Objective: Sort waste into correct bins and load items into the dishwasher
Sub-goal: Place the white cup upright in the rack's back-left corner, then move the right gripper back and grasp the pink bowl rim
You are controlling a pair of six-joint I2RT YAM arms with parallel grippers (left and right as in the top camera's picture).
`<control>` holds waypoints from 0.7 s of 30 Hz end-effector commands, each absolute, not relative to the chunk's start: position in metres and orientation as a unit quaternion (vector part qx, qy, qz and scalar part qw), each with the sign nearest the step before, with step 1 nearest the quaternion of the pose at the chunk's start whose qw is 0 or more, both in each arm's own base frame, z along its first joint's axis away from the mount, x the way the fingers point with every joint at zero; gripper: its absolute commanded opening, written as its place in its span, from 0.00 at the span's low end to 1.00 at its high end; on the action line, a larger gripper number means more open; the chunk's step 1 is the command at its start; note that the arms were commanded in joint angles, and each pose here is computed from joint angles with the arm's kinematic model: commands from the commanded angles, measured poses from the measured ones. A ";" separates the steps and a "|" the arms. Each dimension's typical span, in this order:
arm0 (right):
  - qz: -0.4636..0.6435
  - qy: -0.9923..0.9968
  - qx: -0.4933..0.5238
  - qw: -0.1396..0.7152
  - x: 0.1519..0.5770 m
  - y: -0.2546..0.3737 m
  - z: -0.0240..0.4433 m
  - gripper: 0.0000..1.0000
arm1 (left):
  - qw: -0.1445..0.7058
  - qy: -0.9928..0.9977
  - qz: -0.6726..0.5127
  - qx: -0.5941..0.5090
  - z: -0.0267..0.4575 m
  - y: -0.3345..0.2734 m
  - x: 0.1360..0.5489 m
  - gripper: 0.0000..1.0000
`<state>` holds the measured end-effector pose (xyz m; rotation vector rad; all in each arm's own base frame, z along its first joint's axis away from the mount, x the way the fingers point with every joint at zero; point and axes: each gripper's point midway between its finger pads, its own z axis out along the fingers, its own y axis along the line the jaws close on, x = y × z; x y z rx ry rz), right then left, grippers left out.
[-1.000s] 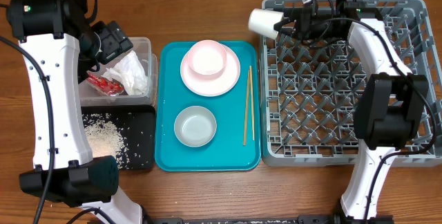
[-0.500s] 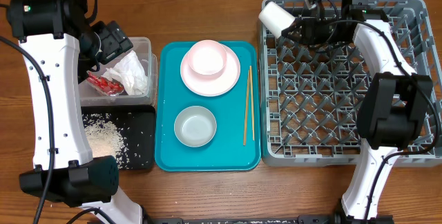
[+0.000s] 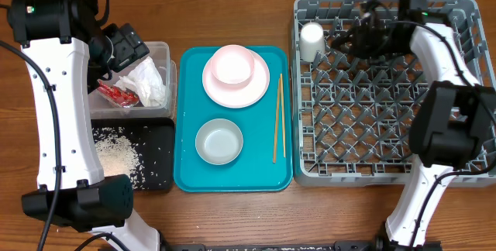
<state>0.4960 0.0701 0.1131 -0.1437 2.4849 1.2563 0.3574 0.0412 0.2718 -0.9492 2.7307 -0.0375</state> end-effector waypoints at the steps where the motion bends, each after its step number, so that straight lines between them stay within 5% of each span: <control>1: 0.443 0.881 0.003 0.166 0.497 0.049 0.114 0.26 | 0.129 0.939 -0.015 -0.319 0.275 0.040 0.356 1.00; 12: 0.368 0.907 -0.011 0.203 0.487 0.040 0.188 0.28 | 0.129 0.939 -0.015 -0.319 0.275 0.040 0.356 1.00; 21: 0.238 0.940 -0.122 0.214 0.459 0.124 0.217 0.29 | 0.129 0.939 -0.015 -0.319 0.275 0.040 0.356 1.00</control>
